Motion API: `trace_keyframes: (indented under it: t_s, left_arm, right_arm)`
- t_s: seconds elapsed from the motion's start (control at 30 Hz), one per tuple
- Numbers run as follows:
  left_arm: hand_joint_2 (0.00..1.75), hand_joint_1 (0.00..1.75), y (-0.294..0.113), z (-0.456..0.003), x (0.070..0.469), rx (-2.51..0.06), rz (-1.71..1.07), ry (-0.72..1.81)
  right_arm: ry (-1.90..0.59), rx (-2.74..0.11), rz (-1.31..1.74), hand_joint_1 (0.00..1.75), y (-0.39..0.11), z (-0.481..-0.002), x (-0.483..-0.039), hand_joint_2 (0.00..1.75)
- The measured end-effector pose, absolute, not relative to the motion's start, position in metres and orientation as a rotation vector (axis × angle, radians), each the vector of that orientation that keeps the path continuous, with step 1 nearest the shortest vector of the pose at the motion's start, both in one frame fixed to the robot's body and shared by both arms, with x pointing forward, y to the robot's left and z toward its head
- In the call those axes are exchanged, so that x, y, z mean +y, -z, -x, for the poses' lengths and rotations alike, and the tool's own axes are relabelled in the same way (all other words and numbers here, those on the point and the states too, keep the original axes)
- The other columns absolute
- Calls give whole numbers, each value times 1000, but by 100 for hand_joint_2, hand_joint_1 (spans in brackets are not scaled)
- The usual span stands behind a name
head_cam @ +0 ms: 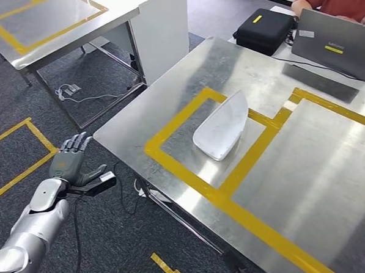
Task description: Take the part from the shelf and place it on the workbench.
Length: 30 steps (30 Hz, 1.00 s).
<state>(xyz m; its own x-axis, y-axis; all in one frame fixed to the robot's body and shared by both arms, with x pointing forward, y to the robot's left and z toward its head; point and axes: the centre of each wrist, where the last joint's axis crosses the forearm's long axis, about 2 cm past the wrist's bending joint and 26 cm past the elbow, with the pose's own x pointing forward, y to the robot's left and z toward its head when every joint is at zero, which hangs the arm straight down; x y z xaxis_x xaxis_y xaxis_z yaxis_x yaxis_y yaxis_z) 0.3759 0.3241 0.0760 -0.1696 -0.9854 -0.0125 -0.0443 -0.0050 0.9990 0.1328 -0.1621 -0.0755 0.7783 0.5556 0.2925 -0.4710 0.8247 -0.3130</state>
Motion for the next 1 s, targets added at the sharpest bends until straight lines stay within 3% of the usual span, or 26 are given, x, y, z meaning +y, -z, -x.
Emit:
trace_keyframes:
  t_s: [1.0]
  left_arm:
    - [0,0,-62,-363,350,-1237,-1183,1314]
  right_arm:
    - [-564,-380,222,0,75,-133,-159,0]
